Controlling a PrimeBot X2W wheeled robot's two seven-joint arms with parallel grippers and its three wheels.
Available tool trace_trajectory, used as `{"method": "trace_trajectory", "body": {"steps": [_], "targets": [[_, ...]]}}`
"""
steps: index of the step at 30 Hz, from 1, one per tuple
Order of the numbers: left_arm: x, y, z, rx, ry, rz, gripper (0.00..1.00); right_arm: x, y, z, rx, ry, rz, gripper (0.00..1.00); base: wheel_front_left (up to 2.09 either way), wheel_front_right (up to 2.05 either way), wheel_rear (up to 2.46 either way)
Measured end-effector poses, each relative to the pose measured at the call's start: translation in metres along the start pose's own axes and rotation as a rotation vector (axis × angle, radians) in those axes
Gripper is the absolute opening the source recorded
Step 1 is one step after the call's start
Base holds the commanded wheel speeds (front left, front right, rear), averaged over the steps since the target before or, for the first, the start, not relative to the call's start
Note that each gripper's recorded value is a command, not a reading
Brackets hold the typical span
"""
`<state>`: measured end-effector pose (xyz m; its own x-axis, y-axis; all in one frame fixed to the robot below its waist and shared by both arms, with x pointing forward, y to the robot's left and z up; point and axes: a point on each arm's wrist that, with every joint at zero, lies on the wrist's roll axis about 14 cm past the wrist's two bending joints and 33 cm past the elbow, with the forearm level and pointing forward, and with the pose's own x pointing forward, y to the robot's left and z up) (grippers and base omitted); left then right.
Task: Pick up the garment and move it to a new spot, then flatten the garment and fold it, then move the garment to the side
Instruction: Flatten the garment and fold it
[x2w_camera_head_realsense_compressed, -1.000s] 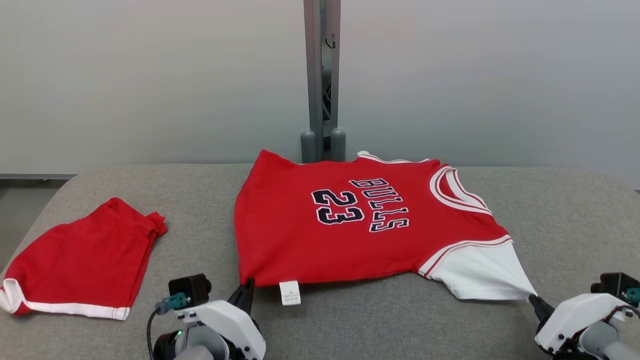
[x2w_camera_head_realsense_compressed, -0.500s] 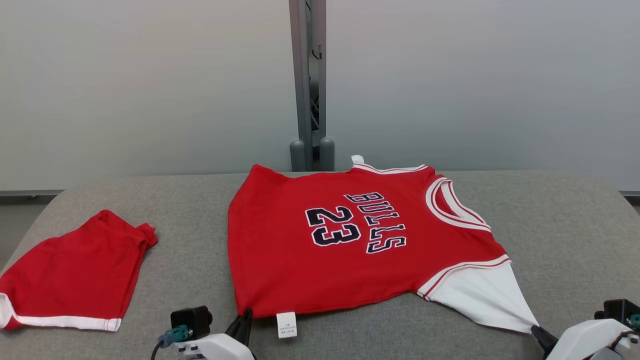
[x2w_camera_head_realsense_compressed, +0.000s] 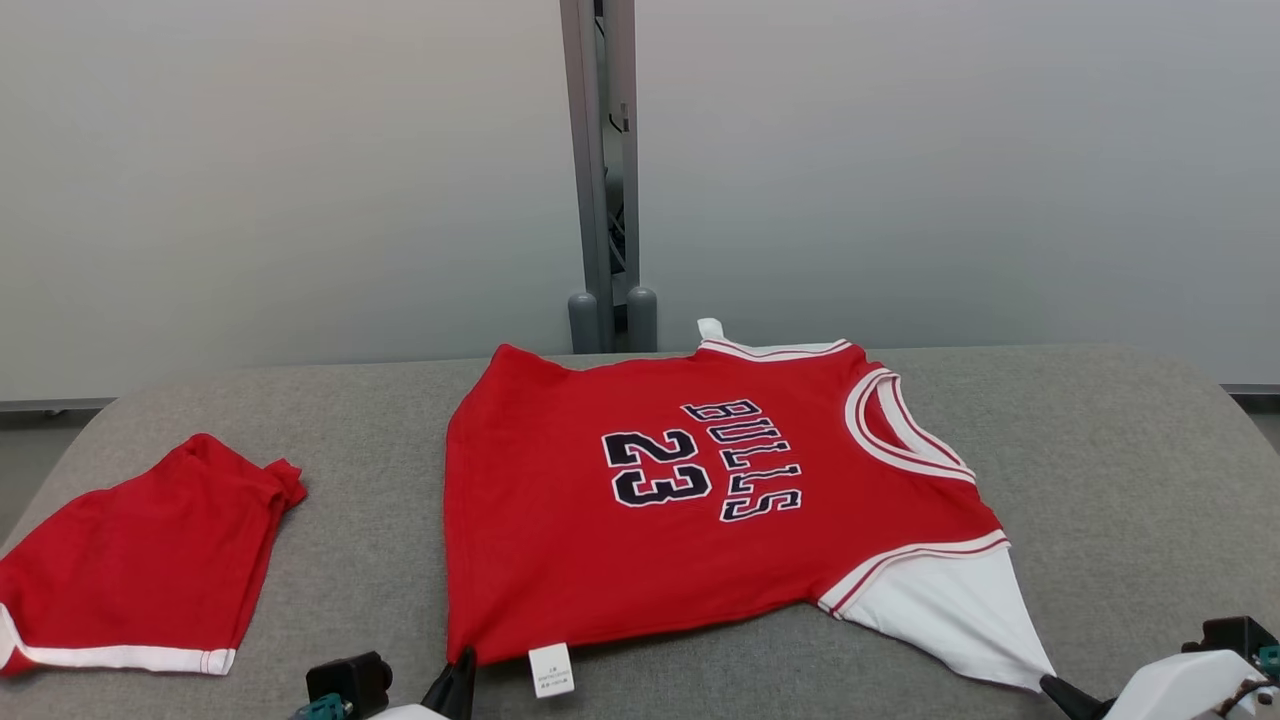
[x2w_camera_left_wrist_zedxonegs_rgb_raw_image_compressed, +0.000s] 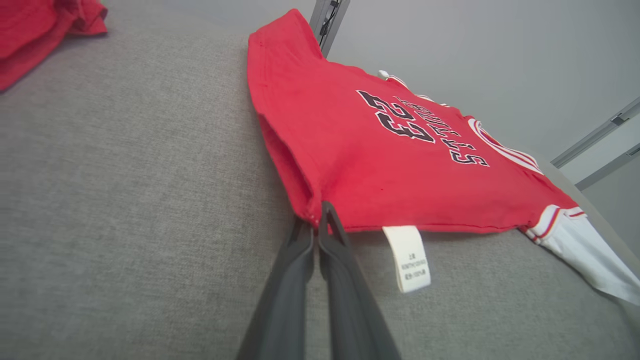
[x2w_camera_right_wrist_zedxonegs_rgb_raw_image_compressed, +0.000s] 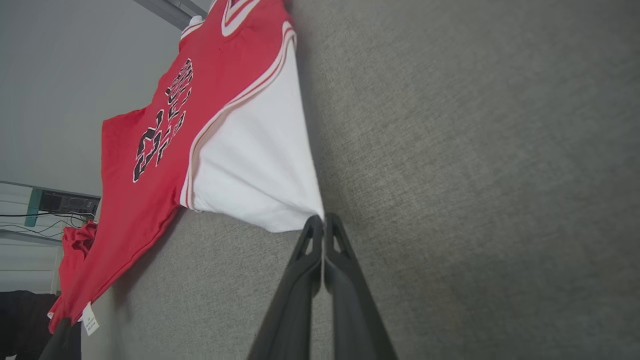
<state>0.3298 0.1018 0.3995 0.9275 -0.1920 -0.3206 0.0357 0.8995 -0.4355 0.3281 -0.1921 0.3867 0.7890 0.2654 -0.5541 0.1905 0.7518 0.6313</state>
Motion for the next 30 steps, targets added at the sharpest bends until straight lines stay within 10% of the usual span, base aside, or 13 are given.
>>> {"method": "trace_trajectory", "body": {"steps": [30], "targets": [[-0.024, 0.042, -0.05, 0.265, 0.272, -0.02, 0.0, -0.055, -0.012, -0.071, 0.097, 0.482, 0.091, 0.0, 0.0, 0.0, 0.0]]}}
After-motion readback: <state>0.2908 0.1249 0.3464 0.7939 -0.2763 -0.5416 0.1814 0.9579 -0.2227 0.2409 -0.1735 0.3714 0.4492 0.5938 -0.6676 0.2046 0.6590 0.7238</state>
